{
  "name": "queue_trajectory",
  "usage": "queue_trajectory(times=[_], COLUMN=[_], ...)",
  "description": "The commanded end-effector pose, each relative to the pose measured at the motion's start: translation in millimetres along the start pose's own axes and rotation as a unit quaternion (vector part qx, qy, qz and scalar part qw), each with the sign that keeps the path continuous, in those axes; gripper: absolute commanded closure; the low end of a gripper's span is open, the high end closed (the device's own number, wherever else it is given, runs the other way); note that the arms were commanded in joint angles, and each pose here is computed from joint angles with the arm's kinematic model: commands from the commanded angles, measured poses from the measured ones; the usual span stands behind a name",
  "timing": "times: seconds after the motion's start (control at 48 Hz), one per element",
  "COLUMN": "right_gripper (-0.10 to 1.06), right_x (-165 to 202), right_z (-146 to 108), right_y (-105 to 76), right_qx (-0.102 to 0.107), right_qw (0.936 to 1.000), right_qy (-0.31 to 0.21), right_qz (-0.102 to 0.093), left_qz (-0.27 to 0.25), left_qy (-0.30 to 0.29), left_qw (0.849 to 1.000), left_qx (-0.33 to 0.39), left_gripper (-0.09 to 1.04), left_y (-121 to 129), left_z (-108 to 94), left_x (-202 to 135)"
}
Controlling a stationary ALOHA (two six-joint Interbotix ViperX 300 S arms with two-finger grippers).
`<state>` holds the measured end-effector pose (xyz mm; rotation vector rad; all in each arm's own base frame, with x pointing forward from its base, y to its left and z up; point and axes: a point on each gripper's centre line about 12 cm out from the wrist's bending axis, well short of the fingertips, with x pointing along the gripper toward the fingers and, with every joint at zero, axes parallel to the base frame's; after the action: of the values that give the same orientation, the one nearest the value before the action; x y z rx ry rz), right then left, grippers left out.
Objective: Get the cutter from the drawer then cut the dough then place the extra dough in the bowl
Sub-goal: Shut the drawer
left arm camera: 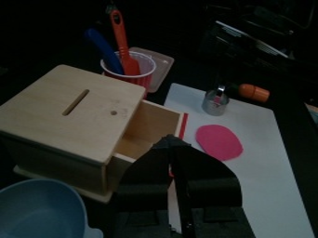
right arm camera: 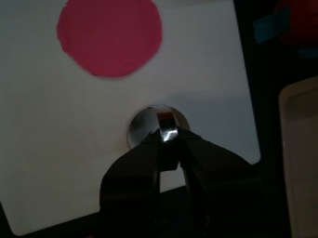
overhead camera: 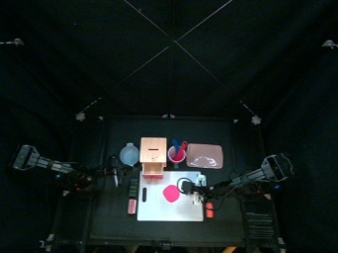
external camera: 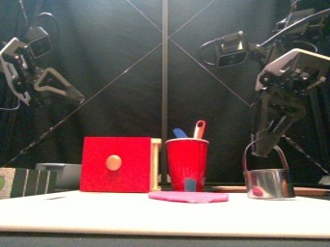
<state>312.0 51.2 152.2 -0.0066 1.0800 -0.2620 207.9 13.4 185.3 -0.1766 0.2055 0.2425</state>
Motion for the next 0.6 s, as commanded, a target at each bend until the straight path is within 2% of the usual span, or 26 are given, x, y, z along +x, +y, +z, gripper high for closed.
queue_trajectory(times=[0.021, 0.146, 0.292, 0.417, 0.458, 0.479, 0.521, 0.604], right_gripper=[0.26, 0.20, 0.18, 0.19, 0.19, 0.20, 0.20, 0.21], right_x=[-12.5, -19.6, -27.5, -39.5, -42.4, -44.4, -45.8, -47.0], right_z=[13.1, 22.0, 34.4, 60.5, 69.6, 75.9, 85.3, 100.5], right_y=[-0.4, 1.0, 1.5, 2.4, 5.2, 8.0, 10.3, 5.8], right_qx=[0.008, 0.006, 0.007, -0.005, -0.016, -0.028, -0.038, -0.039], right_qw=[0.9996, 0.9991, 0.9985, 0.9948, 0.9917, 0.9883, 0.9820, 0.9696], right_qy=[-0.026, -0.041, -0.054, -0.102, -0.127, -0.148, -0.179, -0.226], right_qz=[0.008, 0.009, 0.003, 0.007, 0.016, 0.026, 0.046, 0.084], left_qz=[0.001, 0.000, 0.000, 0.007, 0.012, 0.017, 0.025, 0.036], left_qy=[-0.003, 0.000, -0.002, -0.011, -0.015, -0.020, -0.028, -0.042], left_qw=[1.000, 1.000, 1.000, 1.000, 1.000, 1.000, 0.999, 0.998], left_qx=[-0.002, -0.002, -0.003, -0.005, -0.004, -0.003, -0.001, 0.006], left_gripper=[0.61, 0.61, 0.59, 0.59, 0.59, 0.59, 0.59, 0.59], left_y=[-0.4, -0.7, -1.0, 1.1, 2.7, 4.6, 7.9, 12.9], left_z=[3.5, 2.7, 4.4, 10.9, 14.2, 17.1, 22.3, 31.5], left_x=[1.6, 1.6, 2.2, 4.6, 5.9, 6.9, 8.7, 11.4])
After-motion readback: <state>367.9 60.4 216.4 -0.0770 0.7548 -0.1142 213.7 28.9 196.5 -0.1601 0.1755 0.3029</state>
